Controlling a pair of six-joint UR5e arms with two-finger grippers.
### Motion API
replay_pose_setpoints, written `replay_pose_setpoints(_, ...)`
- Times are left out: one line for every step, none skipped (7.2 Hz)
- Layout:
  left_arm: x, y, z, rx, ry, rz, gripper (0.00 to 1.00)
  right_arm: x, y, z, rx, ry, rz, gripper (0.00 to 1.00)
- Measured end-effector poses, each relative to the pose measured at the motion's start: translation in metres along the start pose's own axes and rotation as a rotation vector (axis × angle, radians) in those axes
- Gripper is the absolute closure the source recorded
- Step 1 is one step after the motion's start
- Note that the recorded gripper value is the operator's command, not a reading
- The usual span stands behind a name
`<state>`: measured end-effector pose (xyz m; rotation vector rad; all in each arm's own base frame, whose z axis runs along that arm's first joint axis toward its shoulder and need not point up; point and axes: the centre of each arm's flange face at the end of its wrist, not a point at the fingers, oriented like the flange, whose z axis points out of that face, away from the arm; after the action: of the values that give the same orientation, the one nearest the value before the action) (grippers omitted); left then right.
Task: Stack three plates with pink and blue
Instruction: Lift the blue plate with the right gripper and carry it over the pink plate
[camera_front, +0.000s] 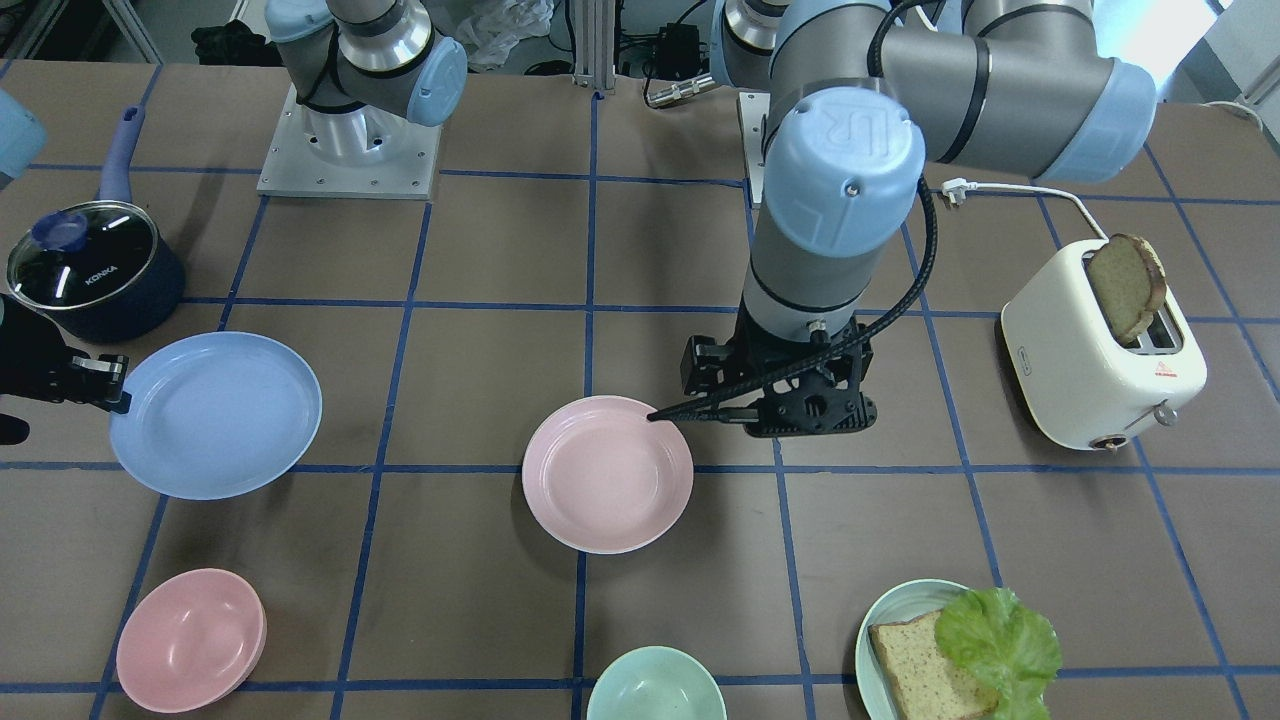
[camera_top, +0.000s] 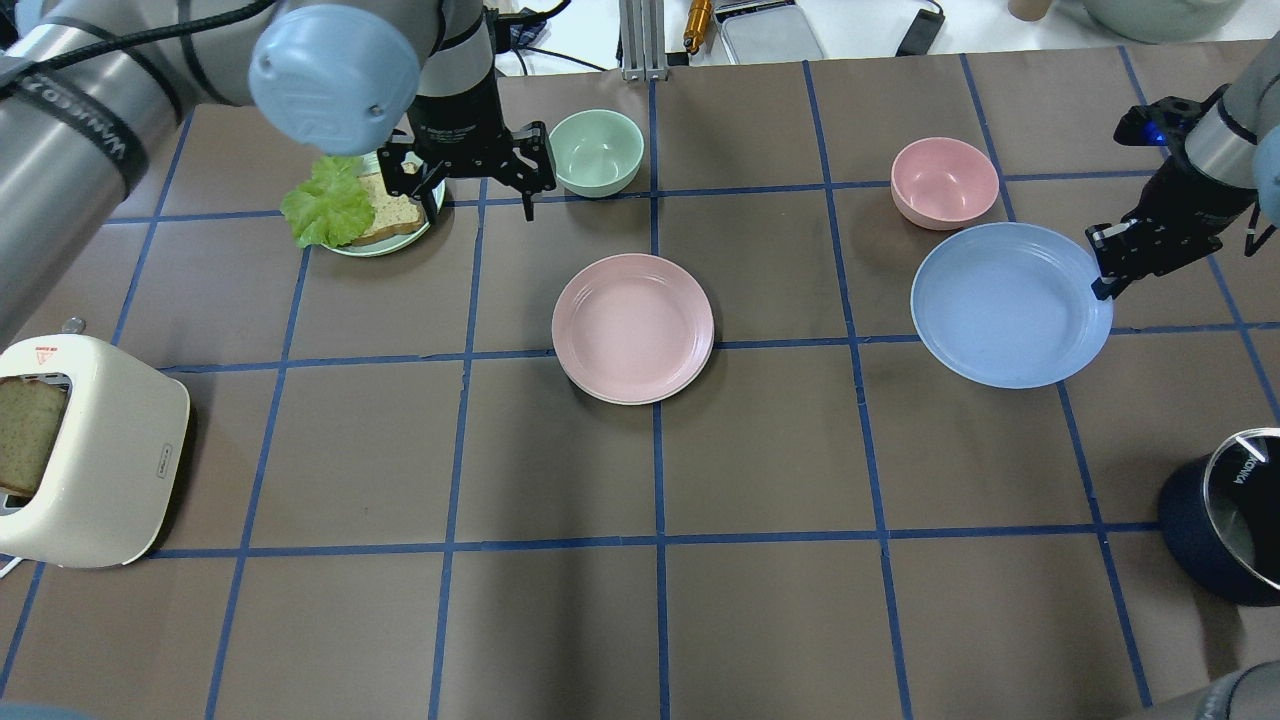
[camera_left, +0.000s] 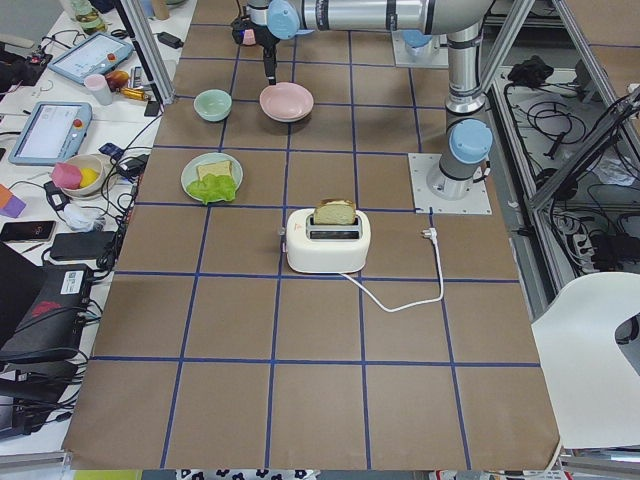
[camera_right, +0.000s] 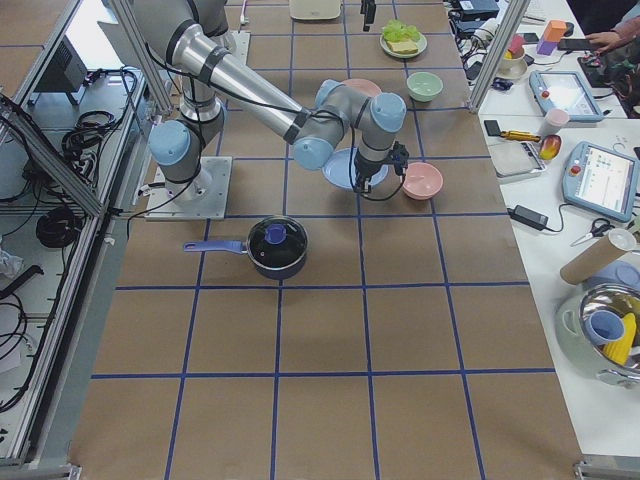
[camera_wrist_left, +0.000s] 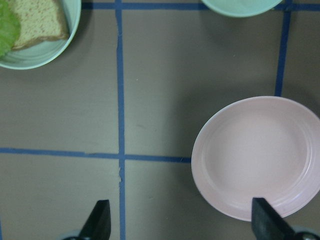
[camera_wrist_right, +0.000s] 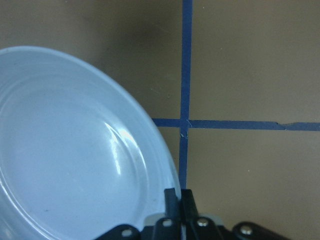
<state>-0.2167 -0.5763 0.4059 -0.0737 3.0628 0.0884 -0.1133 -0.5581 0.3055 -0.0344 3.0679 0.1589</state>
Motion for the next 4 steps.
replay_pose_setpoints(-0.021, 0.025, 0.002, 0.007, 0.008, 0.014, 0.0, -0.02, -0.004, 0.001, -0.001, 0.001, 0.008, 1.0)
replay_pose_setpoints(-0.041, 0.044, -0.002, 0.035, 0.021, 0.021, 0.0, -0.056, -0.01, 0.001, 0.001, -0.002, 0.027, 1.0)
replay_pose_setpoints(-0.054, 0.057, -0.013, 0.055, 0.029, 0.015, 0.0, -0.103, -0.015, 0.003, 0.008, -0.023, 0.048, 1.0)
replay_pose_setpoints(-0.062, 0.066, -0.029, 0.052, 0.032, 0.01, 0.0, -0.156, -0.017, 0.005, 0.016, -0.049, 0.075, 1.0)
